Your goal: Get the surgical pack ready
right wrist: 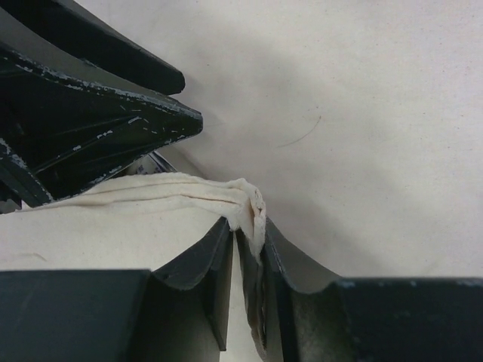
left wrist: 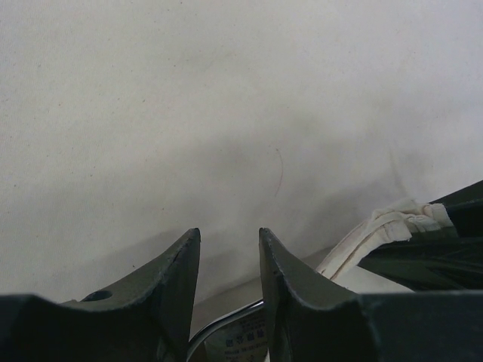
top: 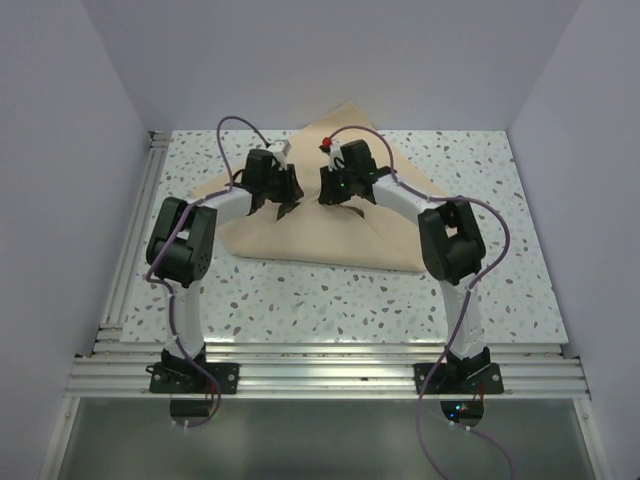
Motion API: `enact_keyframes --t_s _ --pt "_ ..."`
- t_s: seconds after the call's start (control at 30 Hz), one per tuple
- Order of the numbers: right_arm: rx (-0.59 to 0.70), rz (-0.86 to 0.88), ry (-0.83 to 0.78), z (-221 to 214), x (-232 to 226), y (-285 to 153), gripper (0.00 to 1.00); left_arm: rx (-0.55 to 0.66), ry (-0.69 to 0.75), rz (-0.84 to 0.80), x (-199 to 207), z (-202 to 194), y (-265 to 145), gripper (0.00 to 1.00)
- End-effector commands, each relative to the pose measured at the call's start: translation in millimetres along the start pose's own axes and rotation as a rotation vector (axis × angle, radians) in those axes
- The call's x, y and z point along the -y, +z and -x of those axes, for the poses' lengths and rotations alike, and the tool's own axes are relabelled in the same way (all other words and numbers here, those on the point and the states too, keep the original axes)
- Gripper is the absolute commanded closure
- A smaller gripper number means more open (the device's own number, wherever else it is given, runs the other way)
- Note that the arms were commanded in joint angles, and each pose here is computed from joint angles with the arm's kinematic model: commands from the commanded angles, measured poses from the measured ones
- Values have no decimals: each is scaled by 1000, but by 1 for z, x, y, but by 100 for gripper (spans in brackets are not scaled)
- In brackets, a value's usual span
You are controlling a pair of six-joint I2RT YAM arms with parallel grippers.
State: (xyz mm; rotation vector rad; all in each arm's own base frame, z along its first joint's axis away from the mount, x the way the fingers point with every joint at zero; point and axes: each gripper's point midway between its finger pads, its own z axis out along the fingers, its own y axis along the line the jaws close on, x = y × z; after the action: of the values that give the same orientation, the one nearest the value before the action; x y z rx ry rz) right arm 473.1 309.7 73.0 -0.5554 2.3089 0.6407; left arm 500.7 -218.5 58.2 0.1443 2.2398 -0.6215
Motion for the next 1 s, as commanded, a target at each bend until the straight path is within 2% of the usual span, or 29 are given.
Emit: enact_keyframes --t_s 0.0,0.27,0.4,0.5,0.8,0.83,0.87,0.97 --pt "77 40 -3 26 -2 0 76 29 17 -4 -2 15 4 59" --pt "101 114 75 29 5 6 66 23 5 0 -5 18 7 60" --pt "106 154 111 30 8 9 65 25 -1 -1 -6 20 6 60" --pt "112 186 144 31 11 12 69 25 -2 -4 -7 21 6 60" --pt "131 269 177 37 8 13 60 14 -3 -19 -6 19 7 62" --pt "132 275 178 37 6 13 61 13 -4 -17 -6 18 7 62" --pt "132 282 177 37 5 13 72 14 -3 -19 -5 19 7 62" --pt "125 297 192 36 5 11 90 14 -4 -17 -6 19 7 62"
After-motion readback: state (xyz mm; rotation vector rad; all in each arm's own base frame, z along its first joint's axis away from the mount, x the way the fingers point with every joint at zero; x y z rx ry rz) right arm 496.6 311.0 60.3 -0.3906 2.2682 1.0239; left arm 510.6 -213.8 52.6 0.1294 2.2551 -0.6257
